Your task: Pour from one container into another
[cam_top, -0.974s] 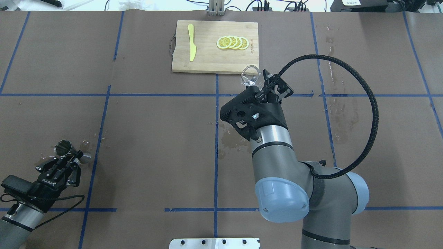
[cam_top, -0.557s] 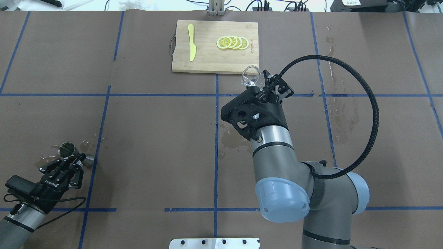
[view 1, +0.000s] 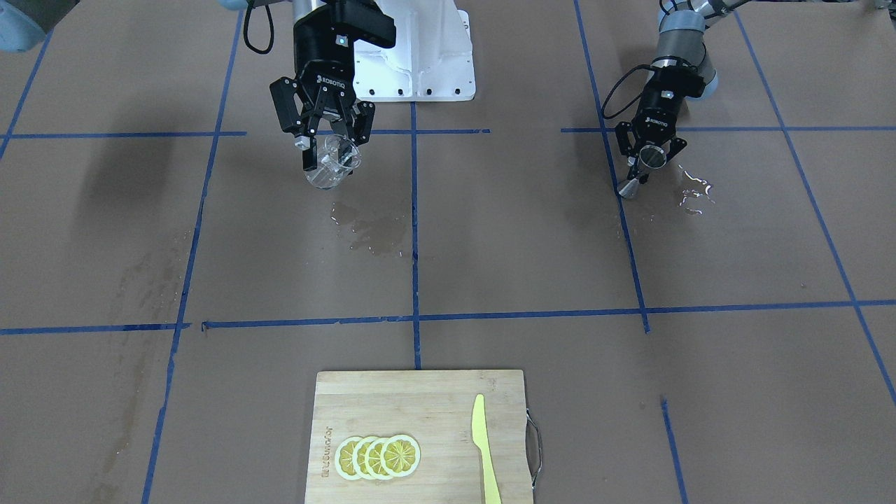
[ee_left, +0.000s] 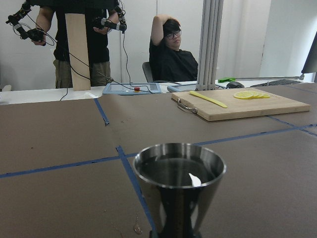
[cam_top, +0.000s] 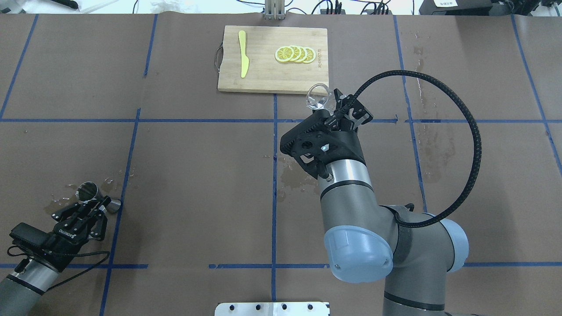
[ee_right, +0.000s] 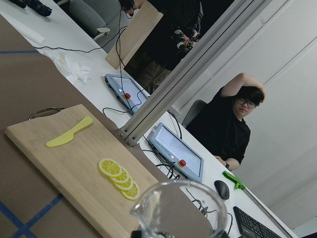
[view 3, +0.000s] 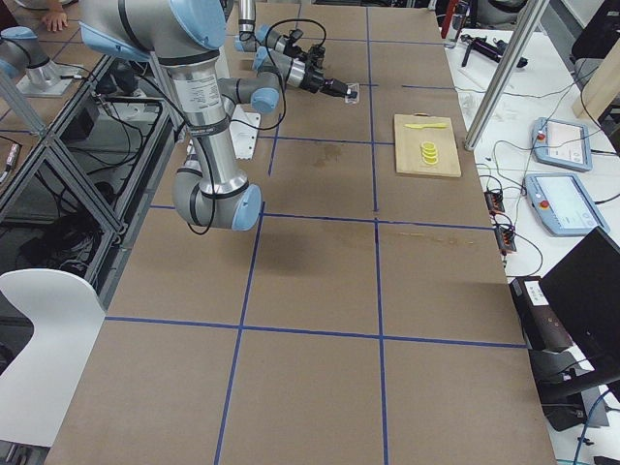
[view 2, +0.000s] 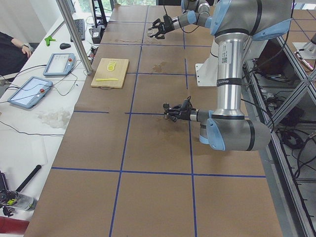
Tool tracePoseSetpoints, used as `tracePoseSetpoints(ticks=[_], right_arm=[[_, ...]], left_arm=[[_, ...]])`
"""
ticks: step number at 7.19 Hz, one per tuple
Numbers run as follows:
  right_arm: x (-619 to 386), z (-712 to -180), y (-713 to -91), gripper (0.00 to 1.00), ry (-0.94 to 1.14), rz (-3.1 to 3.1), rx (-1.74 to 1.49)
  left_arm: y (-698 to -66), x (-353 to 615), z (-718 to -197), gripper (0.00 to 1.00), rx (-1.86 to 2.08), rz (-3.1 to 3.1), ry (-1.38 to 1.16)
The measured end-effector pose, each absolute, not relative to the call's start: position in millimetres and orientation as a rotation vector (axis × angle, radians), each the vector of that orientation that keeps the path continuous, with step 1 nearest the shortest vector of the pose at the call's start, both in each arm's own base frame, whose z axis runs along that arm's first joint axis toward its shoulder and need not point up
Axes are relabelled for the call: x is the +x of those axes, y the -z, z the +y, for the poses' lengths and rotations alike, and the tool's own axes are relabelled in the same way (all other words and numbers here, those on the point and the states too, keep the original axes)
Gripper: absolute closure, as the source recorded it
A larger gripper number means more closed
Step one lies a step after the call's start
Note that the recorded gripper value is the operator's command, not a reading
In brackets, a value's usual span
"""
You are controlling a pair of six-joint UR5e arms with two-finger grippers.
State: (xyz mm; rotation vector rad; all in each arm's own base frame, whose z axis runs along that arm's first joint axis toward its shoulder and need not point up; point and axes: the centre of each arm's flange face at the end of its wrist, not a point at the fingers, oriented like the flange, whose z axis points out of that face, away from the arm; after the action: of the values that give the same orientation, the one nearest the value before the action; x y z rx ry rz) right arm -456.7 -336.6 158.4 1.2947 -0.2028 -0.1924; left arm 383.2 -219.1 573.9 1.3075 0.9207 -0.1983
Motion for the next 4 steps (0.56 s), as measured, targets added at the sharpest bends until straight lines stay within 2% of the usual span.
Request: tracePoseSetpoints(ticks=[4], right_arm=[[-456.2, -337.1, -158.7, 1.0, 0.192, -0.201, 1.294]], left_arm=[[-577.9, 382.7, -219.4, 1.0, 1.308, 0.913, 0.194]])
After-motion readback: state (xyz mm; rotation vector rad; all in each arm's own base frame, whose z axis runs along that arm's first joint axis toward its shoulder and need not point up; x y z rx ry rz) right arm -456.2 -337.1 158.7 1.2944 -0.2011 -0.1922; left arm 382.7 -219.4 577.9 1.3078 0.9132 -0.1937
